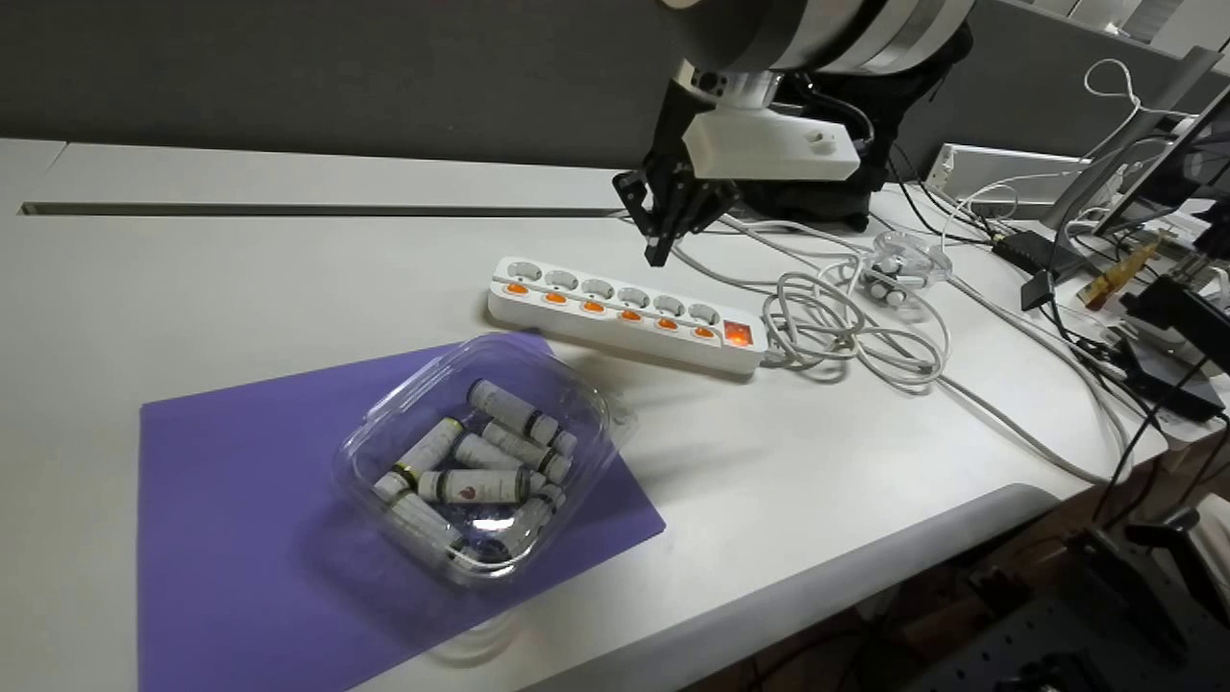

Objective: Press the fourth and third switch from the left on the extension cable

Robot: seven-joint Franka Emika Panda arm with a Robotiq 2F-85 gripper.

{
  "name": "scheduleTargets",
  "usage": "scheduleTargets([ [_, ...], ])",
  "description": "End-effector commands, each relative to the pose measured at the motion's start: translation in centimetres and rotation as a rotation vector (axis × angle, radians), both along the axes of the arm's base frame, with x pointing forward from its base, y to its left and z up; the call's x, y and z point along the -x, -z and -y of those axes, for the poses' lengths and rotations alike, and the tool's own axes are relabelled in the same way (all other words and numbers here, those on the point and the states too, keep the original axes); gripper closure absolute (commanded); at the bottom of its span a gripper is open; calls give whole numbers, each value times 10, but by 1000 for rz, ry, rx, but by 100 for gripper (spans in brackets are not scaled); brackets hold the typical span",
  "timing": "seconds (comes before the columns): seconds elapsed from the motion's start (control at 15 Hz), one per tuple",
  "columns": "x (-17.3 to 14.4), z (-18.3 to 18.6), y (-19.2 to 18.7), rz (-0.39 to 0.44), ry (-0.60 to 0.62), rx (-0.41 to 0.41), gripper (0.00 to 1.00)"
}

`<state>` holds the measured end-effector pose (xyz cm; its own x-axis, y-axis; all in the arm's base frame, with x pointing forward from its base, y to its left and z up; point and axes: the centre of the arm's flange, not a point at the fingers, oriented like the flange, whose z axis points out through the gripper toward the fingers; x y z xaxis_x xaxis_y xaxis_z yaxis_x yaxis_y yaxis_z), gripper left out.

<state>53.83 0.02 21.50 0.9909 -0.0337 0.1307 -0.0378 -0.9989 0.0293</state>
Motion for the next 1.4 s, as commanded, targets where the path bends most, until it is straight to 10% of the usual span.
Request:
scheduleTargets([
  [0.0, 0, 0, 1, -1, 0, 0, 99],
  [1.33, -5, -19, 46, -7, -40, 0, 100],
])
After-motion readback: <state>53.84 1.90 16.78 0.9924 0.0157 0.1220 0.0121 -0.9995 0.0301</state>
